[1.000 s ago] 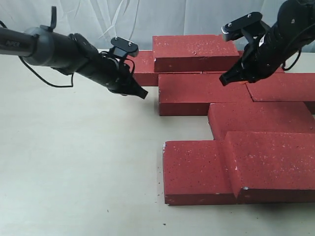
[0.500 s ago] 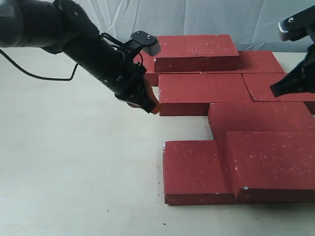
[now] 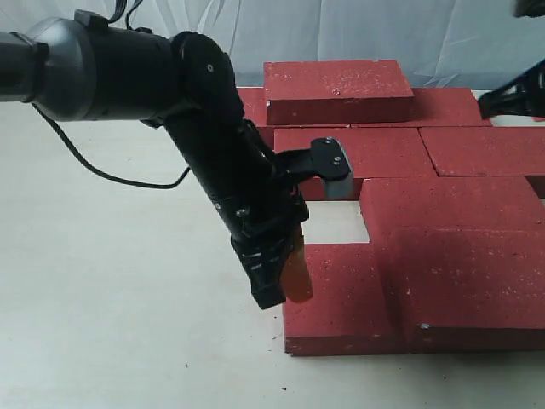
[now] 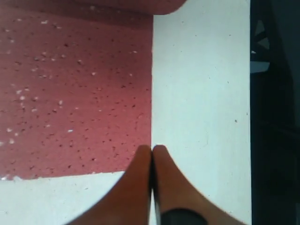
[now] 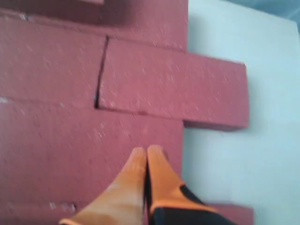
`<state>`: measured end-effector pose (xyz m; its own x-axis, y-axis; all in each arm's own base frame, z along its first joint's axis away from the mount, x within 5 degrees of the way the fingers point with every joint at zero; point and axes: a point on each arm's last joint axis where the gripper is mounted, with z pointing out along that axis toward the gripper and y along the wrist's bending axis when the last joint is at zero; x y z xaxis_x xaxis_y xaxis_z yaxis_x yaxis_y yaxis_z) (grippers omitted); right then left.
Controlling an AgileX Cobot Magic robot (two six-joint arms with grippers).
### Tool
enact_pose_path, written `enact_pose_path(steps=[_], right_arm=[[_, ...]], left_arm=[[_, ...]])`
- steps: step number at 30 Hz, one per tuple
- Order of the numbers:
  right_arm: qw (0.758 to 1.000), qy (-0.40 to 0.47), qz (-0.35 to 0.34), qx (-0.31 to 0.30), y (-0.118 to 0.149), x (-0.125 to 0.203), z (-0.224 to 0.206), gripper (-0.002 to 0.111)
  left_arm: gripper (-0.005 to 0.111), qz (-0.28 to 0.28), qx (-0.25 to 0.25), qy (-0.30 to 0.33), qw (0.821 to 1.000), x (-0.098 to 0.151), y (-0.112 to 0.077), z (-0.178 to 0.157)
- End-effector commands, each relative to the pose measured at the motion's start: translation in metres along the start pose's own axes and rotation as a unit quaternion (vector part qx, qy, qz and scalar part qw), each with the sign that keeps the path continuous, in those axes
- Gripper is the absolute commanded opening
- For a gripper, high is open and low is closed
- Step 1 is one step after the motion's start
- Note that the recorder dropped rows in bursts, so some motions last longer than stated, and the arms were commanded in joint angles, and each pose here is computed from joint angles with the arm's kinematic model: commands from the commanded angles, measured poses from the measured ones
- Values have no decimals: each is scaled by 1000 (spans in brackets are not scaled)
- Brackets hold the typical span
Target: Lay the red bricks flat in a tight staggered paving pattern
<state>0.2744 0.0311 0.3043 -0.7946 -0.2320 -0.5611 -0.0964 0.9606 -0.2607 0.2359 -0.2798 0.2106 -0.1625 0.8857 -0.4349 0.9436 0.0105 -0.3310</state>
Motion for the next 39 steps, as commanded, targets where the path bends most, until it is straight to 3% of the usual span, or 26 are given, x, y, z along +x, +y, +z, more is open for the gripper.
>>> enact_pose_path(steps=[1,3,7,11,15,20,26,34,39], right_arm=[[987,154,-15,49,-30,17,-21,-1],[982,181,12,52,-47,27,-27,-1],[981,184,48,-26,-68,57,-40,-1],[971,213,111,-4,-95,82,-37,-1],[957,266,117,-22,-97,101,-16,-1],[945,303,116,-41,-99,101,21,-1],[928,352,105,-59,-100,109,68,-1],[924,350,131,-87,-93,109,84,-1],[923,343,142,-103,-90,107,84,-1]], left_arm=[[0,25,13,14,1000,-5,-15,5],[0,34,18,23,999,-7,-19,9],[0,41,27,43,998,-2,-26,17],[0,37,23,41,998,0,-25,20],[0,33,10,31,999,0,-23,23],[0,38,45,13,998,-1,-15,43],[0,49,38,-15,998,-10,-17,45],[0,56,-8,-33,998,-20,-17,65],[0,49,-13,-46,998,-24,-16,66]])
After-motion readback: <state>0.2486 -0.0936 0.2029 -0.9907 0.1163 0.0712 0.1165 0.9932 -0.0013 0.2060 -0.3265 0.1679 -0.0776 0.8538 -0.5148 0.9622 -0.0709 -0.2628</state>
